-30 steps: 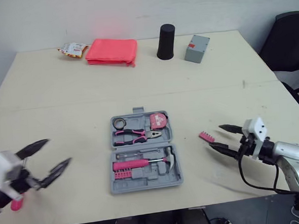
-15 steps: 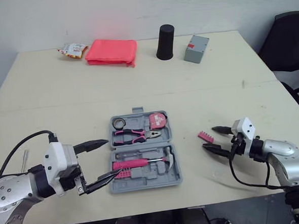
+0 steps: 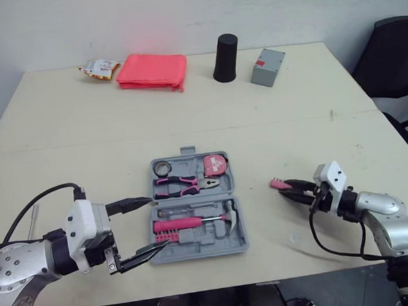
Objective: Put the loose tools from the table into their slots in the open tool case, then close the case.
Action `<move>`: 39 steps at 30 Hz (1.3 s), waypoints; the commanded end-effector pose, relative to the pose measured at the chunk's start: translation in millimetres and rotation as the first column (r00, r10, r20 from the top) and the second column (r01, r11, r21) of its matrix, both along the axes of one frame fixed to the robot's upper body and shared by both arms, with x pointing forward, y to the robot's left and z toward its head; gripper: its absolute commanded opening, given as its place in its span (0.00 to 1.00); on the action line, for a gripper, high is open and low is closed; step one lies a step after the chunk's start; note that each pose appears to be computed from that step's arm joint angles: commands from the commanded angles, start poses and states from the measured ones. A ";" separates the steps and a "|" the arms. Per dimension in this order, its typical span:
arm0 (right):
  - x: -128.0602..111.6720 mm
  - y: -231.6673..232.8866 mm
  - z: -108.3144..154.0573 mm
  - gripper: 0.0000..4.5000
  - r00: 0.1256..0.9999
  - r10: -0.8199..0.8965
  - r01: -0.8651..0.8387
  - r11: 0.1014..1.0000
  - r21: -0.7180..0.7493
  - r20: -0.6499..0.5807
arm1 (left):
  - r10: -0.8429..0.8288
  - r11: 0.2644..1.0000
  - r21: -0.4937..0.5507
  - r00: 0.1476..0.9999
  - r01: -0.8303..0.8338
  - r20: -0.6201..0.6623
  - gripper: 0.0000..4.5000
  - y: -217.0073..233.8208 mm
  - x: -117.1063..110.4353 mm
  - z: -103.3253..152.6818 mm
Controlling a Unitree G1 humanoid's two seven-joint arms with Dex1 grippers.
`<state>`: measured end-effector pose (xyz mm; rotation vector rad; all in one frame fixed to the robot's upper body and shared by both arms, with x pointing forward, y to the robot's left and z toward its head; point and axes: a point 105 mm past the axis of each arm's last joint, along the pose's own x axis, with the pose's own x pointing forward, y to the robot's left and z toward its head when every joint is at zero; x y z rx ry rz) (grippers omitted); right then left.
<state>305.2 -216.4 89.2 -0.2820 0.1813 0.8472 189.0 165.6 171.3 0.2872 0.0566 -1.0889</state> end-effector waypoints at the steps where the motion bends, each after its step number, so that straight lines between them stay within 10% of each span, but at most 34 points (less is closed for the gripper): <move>1: -0.5 1.2 11.1 0.16 0.996 0.036 -0.032 0.998 -0.046 0.082 | -0.041 0.999 0.028 0.998 0.040 0.048 1.00 -3.2 -0.8 7.2; 4: -1.9 14.8 45.9 0.16 0.972 0.144 -0.132 0.988 -0.074 0.187 | -0.061 0.995 0.079 0.994 0.054 0.092 1.00 0.4 3.0 9.8; 11: -37.6 100.6 82.2 0.16 0.863 0.506 -0.504 0.862 -0.062 0.017 | -0.114 0.982 0.158 0.993 0.108 0.030 1.00 13.5 -2.8 -8.8; 23: -77.2 159.8 61.8 0.16 0.754 0.584 -0.642 0.752 -0.150 -0.301 | -0.081 0.985 0.148 0.995 0.088 -0.057 1.00 16.7 -17.8 -24.0; 39: -74.3 192.6 37.9 0.16 0.781 0.513 -0.611 0.744 -0.269 -0.355 | -0.032 0.991 0.129 0.995 0.044 -0.097 1.00 14.9 -29.9 -28.9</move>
